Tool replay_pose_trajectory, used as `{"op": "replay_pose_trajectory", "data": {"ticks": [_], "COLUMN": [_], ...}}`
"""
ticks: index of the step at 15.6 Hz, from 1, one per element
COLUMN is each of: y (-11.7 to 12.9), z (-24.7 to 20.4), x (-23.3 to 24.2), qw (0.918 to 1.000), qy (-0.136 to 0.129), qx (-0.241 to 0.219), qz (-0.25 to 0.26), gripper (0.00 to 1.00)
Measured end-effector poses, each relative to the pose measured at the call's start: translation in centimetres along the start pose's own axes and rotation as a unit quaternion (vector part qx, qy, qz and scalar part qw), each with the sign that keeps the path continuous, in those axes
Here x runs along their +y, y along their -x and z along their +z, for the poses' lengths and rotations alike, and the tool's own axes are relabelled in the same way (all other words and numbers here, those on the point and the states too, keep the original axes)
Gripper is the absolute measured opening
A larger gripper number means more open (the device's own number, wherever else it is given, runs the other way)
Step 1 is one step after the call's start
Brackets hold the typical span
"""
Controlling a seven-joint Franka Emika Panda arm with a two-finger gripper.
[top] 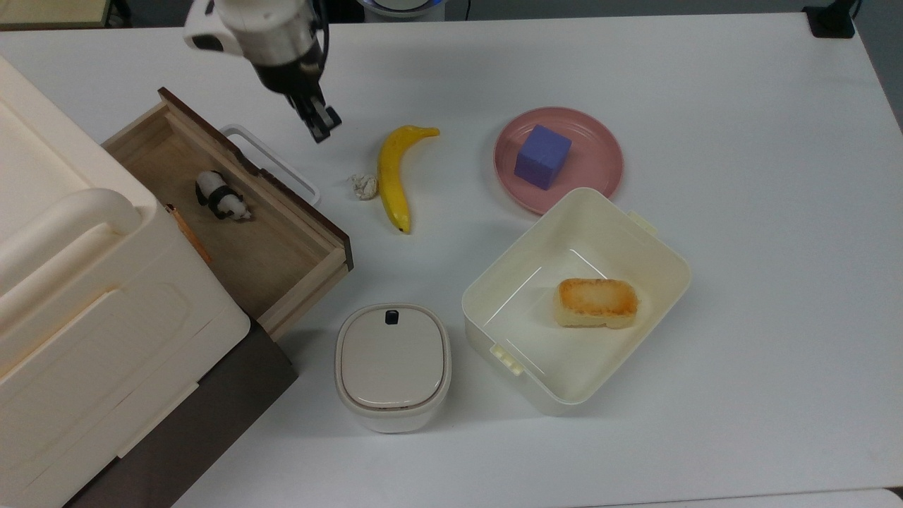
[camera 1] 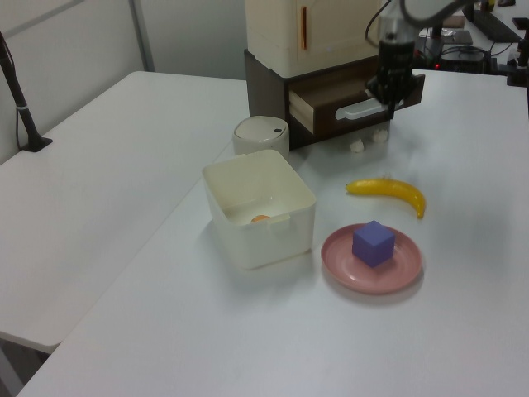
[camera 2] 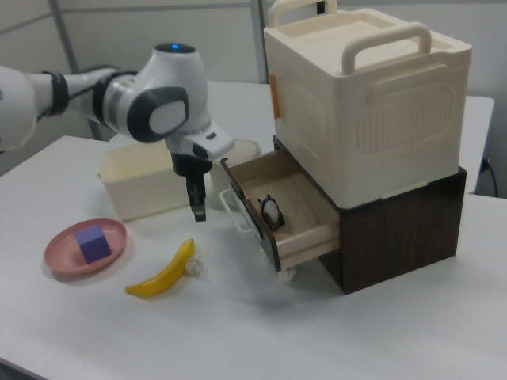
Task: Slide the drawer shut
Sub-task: 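Lower the gripper to the front panel of the open wooden drawer, then push the drawer front with the gripper into the dark cabinet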
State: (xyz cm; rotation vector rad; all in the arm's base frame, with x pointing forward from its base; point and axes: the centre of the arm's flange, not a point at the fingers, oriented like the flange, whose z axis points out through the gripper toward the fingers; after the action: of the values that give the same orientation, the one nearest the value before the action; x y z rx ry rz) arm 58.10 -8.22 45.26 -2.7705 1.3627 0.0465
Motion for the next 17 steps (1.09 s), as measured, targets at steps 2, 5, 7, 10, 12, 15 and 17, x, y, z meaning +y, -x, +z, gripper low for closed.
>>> {"op": "replay_pose_trajectory", "data": {"ticks": [2, 5, 7, 10, 12, 15, 17], "y": [-0.7, -1.5, -1.8, -2.2, -2.9, -4.0, -4.7], "z": [1.9, 3.6, 3.9, 3.7, 3.7, 3.7, 3.6], "x": [-0.6, -1.0, -1.1, -0.9, -0.4, 0.4, 0.7], "qw": [0.9999, 0.9989, 0.9980, 0.9968, 0.9958, 0.9943, 0.9925], "qy": [0.003, -0.003, -0.005, -0.006, -0.012, -0.021, -0.029], "qx": [0.015, 0.043, 0.058, 0.075, 0.084, 0.095, 0.110], "qz": [0.005, 0.019, 0.027, 0.028, 0.034, 0.043, 0.045], "gripper": [0.00, 0.00, 0.00, 0.00, 0.00, 0.00, 0.00]}}
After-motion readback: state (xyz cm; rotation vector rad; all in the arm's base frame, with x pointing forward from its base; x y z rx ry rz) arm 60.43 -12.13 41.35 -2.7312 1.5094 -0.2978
